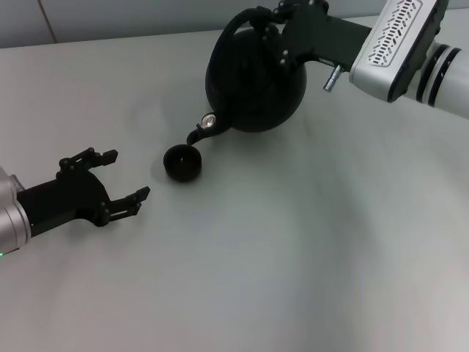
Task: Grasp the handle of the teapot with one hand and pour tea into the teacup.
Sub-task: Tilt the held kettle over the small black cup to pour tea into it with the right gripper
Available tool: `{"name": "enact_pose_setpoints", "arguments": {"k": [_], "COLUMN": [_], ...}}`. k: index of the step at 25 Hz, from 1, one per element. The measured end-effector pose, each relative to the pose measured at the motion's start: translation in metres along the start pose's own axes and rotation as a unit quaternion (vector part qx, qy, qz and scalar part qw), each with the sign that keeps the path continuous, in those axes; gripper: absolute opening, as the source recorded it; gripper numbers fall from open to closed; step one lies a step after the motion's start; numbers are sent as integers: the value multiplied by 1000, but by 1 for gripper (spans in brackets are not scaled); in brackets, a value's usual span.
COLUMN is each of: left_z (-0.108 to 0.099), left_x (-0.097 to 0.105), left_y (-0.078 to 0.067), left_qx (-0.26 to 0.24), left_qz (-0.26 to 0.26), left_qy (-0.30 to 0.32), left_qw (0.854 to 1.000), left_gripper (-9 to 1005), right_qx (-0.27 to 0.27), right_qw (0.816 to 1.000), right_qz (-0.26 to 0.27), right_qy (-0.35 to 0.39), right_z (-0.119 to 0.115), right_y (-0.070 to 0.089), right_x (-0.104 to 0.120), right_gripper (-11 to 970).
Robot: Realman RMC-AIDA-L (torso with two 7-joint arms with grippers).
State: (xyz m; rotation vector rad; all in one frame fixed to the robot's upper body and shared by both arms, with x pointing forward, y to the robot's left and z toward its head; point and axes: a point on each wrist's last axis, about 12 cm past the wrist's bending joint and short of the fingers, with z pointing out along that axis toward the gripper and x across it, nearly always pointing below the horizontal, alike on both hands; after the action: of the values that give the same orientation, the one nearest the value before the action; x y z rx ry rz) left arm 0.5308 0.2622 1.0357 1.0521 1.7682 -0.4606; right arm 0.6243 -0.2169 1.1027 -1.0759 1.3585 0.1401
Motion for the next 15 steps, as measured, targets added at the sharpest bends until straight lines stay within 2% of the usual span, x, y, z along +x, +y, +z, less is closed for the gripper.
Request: {"name": "enact_pose_setpoints", "arguments": {"k": [15], "left_z": [0], "left_x": [-1], "left_y": [3], "left_qx": [-6], "left_qz": [-1], "left_qy": [0], "left_qw": [1000], "left_gripper": [843], "right_qx": [-7], "right_qw": [1000], "right_qz": [-15], "right_qy": [10], "right_z": [5], "right_y": [1], "right_x": [-3], "right_gripper": [73]}}
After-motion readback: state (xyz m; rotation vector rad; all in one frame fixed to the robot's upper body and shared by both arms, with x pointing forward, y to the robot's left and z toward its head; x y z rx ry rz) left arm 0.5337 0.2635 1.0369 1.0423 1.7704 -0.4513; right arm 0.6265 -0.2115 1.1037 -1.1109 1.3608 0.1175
